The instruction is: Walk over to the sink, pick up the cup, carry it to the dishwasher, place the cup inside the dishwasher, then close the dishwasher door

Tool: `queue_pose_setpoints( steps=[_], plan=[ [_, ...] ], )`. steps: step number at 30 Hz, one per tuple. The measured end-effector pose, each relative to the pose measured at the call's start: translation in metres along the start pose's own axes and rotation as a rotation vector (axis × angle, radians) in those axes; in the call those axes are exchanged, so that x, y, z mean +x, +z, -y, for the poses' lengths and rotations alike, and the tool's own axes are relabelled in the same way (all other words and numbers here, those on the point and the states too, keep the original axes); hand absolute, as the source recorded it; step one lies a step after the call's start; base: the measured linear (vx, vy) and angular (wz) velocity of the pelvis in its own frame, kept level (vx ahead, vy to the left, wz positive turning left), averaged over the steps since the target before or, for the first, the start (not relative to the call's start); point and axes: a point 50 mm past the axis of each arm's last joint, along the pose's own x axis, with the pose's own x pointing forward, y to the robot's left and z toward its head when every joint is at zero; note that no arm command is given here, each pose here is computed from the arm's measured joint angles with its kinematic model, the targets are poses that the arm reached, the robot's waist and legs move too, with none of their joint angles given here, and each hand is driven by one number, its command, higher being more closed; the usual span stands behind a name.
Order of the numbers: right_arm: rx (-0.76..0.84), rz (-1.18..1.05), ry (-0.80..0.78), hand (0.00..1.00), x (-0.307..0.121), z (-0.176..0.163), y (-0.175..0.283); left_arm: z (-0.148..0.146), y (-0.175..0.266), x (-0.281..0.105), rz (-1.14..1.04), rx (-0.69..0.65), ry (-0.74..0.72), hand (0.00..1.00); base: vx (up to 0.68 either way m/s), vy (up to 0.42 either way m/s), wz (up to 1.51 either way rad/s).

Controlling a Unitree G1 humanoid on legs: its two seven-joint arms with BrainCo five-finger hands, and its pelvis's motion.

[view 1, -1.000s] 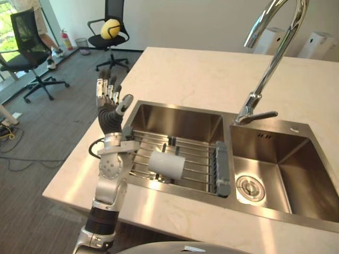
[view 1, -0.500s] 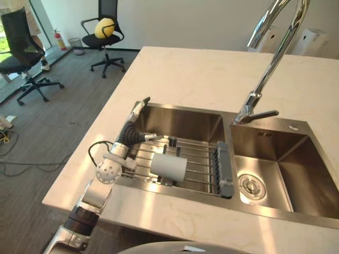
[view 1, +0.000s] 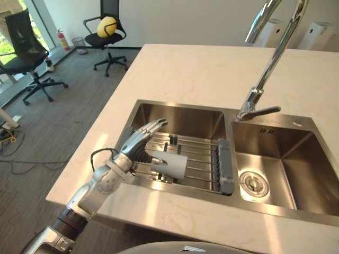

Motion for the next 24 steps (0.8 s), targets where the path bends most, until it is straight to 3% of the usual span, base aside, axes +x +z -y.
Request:
queue_pose_setpoints(
  steps=[6, 24],
  plan=[
    [-0.005, 0.014, -0.004, 0.0, -0.002, 0.003, 0.001, 0.005, 0.0, 0.0, 0.015, 0.045, -0.126, 0.0, 0.0, 0.008, -0.07],
    [0.031, 0.049, 0.01, 0.0, -0.005, 0.012, 0.002, 0.015, -0.033, -0.007, -0.138, 0.198, -0.322, 0.0, -0.01, 0.005, -0.1]
  ],
)
